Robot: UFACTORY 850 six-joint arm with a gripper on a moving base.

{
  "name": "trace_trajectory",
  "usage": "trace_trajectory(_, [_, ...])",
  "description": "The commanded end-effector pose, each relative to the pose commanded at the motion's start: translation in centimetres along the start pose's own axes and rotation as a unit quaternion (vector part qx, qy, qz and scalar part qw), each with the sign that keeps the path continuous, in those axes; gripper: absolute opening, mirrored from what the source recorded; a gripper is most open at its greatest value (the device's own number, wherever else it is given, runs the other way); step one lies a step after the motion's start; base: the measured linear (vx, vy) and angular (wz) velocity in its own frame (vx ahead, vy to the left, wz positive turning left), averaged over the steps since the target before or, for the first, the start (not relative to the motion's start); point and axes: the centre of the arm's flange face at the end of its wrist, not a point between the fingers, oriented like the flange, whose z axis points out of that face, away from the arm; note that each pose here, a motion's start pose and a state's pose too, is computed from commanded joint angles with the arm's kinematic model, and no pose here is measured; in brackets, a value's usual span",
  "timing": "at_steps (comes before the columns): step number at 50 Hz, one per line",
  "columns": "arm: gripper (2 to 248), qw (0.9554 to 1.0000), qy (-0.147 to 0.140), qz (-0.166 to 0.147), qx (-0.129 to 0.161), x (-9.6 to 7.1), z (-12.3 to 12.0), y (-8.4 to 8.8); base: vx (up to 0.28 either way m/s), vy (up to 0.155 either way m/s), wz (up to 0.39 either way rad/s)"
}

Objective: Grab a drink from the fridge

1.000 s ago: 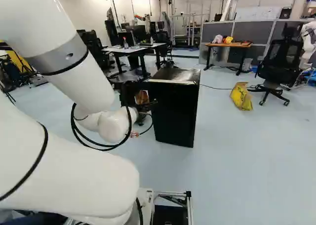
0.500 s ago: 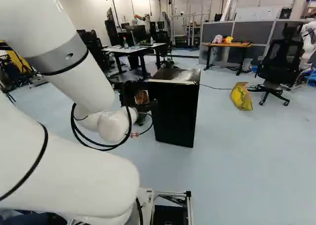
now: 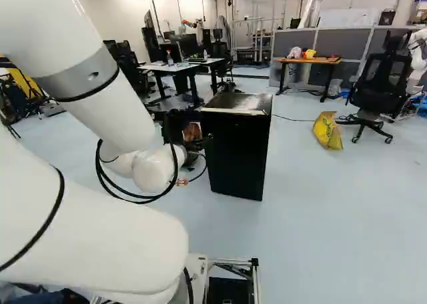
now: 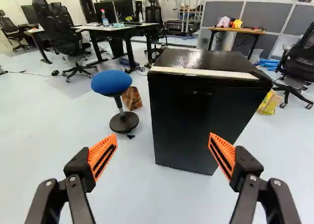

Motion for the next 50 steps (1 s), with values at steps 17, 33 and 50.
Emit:
trace_trajectory(17, [247, 1.0000, 0.000, 0.000, 0.000, 0.00, 0.00, 0.00, 0.064, 0.063, -0.014])
trace_trajectory(33, [247, 1.0000, 0.000, 0.000, 0.000, 0.00, 0.00, 0.00, 0.068, 0.054, -0.163])
trace_trajectory(50, [247, 1.0000, 0.000, 0.000, 0.000, 0.00, 0.00, 0.00, 0.066, 0.053, -0.221])
